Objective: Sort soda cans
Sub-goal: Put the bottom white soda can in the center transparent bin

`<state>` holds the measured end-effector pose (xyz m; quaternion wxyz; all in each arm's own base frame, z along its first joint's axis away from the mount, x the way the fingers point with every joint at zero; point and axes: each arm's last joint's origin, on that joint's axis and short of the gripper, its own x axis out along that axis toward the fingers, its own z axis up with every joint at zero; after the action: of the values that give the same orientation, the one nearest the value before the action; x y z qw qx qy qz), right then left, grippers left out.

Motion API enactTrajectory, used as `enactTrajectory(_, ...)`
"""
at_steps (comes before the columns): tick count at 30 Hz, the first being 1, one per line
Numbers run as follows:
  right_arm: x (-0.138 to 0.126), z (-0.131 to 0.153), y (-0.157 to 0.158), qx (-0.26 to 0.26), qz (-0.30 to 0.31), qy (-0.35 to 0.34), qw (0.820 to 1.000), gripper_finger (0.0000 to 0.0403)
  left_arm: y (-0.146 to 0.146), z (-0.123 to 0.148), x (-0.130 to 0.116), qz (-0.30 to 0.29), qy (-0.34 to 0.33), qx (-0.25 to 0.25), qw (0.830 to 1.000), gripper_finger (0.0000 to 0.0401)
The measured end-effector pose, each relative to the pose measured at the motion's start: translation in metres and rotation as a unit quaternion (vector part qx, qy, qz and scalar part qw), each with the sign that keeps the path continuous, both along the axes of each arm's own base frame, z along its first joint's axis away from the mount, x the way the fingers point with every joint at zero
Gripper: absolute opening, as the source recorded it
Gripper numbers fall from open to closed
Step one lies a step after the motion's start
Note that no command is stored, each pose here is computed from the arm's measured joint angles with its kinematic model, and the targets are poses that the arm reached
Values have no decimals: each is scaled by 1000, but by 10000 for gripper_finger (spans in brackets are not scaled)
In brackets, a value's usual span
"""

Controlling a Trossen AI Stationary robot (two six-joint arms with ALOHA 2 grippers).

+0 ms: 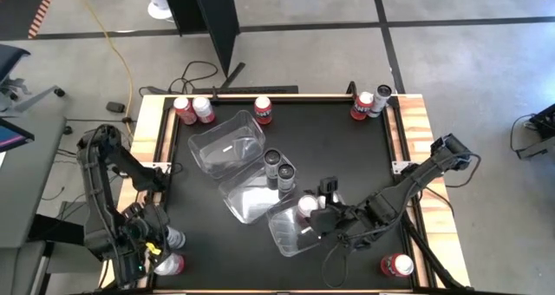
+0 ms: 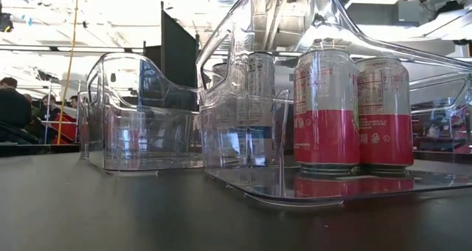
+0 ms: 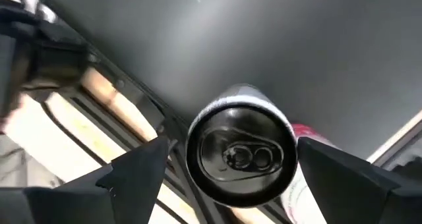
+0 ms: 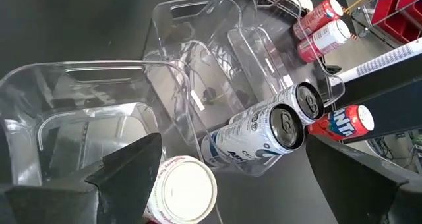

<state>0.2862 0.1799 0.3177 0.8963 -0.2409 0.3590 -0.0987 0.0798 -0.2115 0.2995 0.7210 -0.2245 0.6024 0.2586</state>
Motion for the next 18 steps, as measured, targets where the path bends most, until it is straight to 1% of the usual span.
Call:
enactTrajectory(2,0,0,0,1,0,0,1000,395,0,-4,0,0,-5,-13,1000,332)
enactTrajectory(7,0,0,0,1,0,0,1000,395,2,-19,-1,0,-9,-23,1000,332)
enactTrajectory(13,0,0,0,2,-1,-1,1000,395,3,-36,-1,-9,-10,-17,1000,332)
enactTrajectory(18,1,0,0,4,-1,-3,1000,395,4,-42,0,-16,-19,-6,1000,332)
